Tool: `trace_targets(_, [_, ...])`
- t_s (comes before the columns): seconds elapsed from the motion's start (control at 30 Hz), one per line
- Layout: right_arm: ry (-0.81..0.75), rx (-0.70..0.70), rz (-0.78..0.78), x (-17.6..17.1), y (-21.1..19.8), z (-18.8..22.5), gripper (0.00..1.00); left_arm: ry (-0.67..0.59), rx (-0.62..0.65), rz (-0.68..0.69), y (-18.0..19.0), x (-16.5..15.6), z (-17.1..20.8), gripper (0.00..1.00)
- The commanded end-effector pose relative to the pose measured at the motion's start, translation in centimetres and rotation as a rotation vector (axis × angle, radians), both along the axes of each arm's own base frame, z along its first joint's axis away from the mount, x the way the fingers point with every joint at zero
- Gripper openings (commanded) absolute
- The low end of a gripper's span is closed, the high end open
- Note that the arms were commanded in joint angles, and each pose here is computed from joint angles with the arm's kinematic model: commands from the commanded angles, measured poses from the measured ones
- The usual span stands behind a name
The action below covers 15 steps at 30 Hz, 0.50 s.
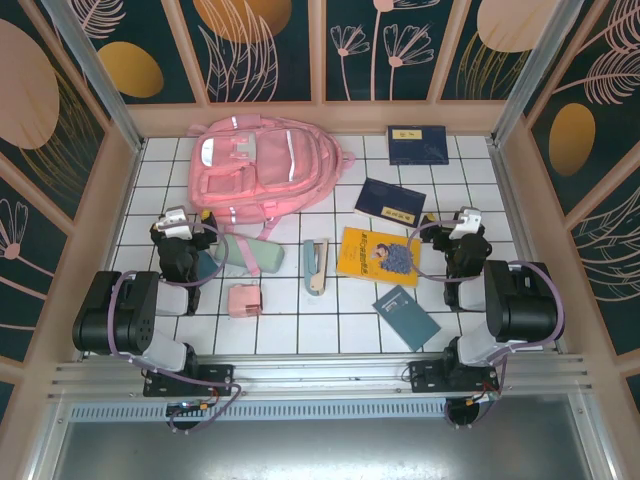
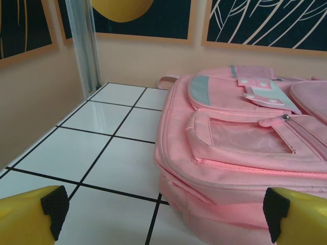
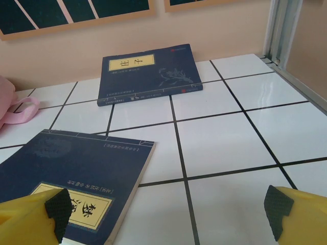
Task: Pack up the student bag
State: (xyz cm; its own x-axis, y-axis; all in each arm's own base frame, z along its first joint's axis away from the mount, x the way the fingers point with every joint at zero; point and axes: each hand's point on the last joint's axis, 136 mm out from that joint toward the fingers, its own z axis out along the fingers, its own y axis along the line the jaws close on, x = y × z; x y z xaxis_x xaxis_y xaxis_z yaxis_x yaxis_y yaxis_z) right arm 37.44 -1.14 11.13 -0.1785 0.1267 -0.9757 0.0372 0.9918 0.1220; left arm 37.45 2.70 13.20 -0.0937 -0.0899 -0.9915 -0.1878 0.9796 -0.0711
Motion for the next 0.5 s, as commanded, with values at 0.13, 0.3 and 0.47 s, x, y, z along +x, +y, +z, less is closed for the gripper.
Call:
trace_targets(0.13, [-0.029, -0.015, 0.023, 0.51, 0.47, 0.92, 0.99, -0.023, 0.009, 0.009, 0.09, -0.16, 0.50, 0.99])
trace_targets(0.3, [-0.030, -0.015, 0.022, 0.52, 0.44, 0.95, 0.99, -0.021, 0.007, 0.009, 0.08, -0.09, 0.45, 0.99])
trace_targets(0.47, [-0.028, -0.015, 0.021, 0.49, 0.43, 0.89, 0.99, -0.023, 0.008, 0.009, 0.08, -0.14, 0.50, 0.99])
